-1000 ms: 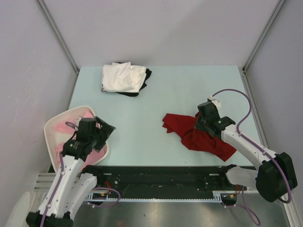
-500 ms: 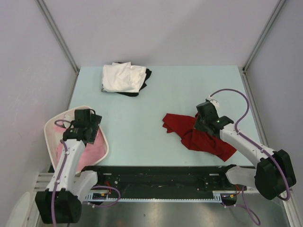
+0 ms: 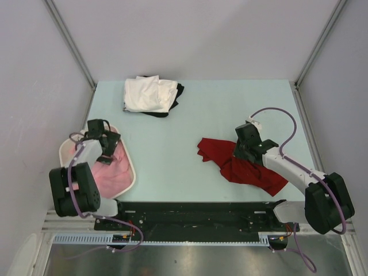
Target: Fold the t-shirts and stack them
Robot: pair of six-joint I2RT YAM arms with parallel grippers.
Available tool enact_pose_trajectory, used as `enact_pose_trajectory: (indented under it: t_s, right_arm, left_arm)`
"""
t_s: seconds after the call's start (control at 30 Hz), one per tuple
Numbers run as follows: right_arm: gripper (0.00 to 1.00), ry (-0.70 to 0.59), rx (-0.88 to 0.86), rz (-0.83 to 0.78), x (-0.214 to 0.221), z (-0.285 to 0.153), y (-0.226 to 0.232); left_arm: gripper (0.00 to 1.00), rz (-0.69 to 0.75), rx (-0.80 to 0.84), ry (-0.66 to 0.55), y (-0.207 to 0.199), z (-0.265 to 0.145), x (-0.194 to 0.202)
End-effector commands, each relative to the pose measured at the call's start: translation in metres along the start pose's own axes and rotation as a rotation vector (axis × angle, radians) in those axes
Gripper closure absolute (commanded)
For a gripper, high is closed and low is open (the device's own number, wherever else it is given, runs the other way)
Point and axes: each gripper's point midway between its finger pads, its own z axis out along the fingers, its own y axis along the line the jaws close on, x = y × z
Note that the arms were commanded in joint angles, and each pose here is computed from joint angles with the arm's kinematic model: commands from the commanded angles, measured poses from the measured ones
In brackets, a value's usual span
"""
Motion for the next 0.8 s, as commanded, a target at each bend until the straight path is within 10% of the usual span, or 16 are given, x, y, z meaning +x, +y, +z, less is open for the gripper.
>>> enact_pose_trajectory:
  t_s: [0.0, 0.23, 0.4, 0.77]
  right_arm:
    - [1.00, -0.016, -0.022, -0.002, -0.006, 0.007, 0.009]
    - [1.00, -0.011, -0.002, -0.009, -0.003, 0.004, 0.005]
    - [1.00, -0.023, -0.020, -0.008, -0.006, 0.001, 0.009]
    - [1.00, -0.026, -0.010, -0.008, -0.005, -0.004, 0.006]
  left_arm:
    - [0.01, 0.219, 0.172, 0.022, -0.077, 0.006, -0.003]
    - [0.01, 0.411, 0.289, 0.063, -0.118, -0.007, 0.019]
    - [0.00, 0.495, 0.476, -0.016, -0.135, -0.097, 0.021]
    - [0.00, 0.680, 0.700, 0.218, -0.105, -0.163, 0.161]
